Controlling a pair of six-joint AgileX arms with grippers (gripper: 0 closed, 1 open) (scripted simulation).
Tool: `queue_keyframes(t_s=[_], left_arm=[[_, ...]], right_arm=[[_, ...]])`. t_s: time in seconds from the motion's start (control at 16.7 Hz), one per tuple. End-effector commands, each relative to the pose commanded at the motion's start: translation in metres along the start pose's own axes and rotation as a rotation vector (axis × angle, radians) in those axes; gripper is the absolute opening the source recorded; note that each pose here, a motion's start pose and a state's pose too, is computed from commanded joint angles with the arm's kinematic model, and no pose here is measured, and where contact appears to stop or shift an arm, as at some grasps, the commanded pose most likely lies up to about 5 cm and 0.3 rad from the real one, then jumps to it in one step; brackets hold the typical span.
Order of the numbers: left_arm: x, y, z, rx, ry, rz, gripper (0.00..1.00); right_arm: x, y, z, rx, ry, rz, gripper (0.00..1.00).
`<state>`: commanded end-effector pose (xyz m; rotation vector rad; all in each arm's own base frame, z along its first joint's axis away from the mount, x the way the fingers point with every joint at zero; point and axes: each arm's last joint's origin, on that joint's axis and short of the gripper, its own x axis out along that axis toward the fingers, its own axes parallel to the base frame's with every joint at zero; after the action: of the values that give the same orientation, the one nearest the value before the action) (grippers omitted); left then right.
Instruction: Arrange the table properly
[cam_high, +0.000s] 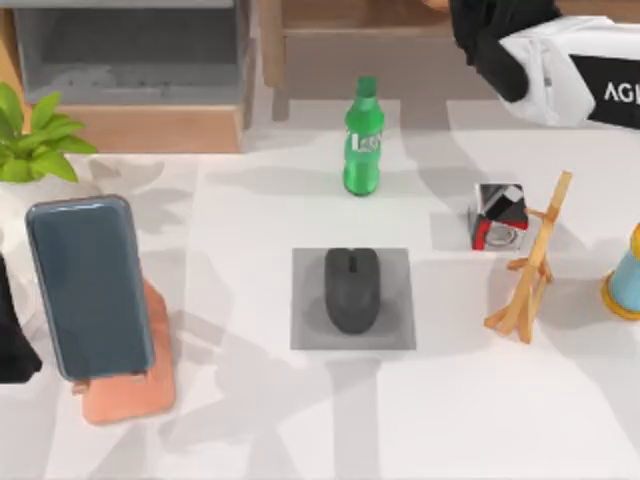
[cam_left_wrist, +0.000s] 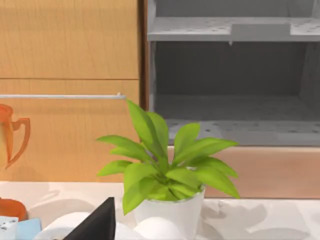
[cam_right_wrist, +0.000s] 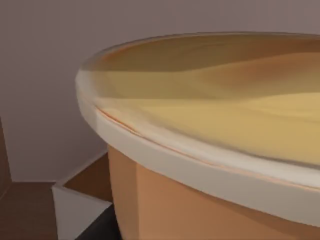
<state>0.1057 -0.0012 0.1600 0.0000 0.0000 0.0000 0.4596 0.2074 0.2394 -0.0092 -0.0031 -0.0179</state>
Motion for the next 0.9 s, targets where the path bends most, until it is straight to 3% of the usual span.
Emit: queue_keyframes(t_s=[0.6, 0.9], left_arm=[[0.0, 0.0, 0.0, 0.0, 0.0, 0.0, 1.0], [0.0, 0.0, 0.0, 0.0, 0.0, 0.0, 1.0]], right_arm=[[0.0, 0.0, 0.0, 0.0, 0.0, 0.0, 0.98], [0.0, 0.0, 0.0, 0.0, 0.0, 0.0, 1.0]])
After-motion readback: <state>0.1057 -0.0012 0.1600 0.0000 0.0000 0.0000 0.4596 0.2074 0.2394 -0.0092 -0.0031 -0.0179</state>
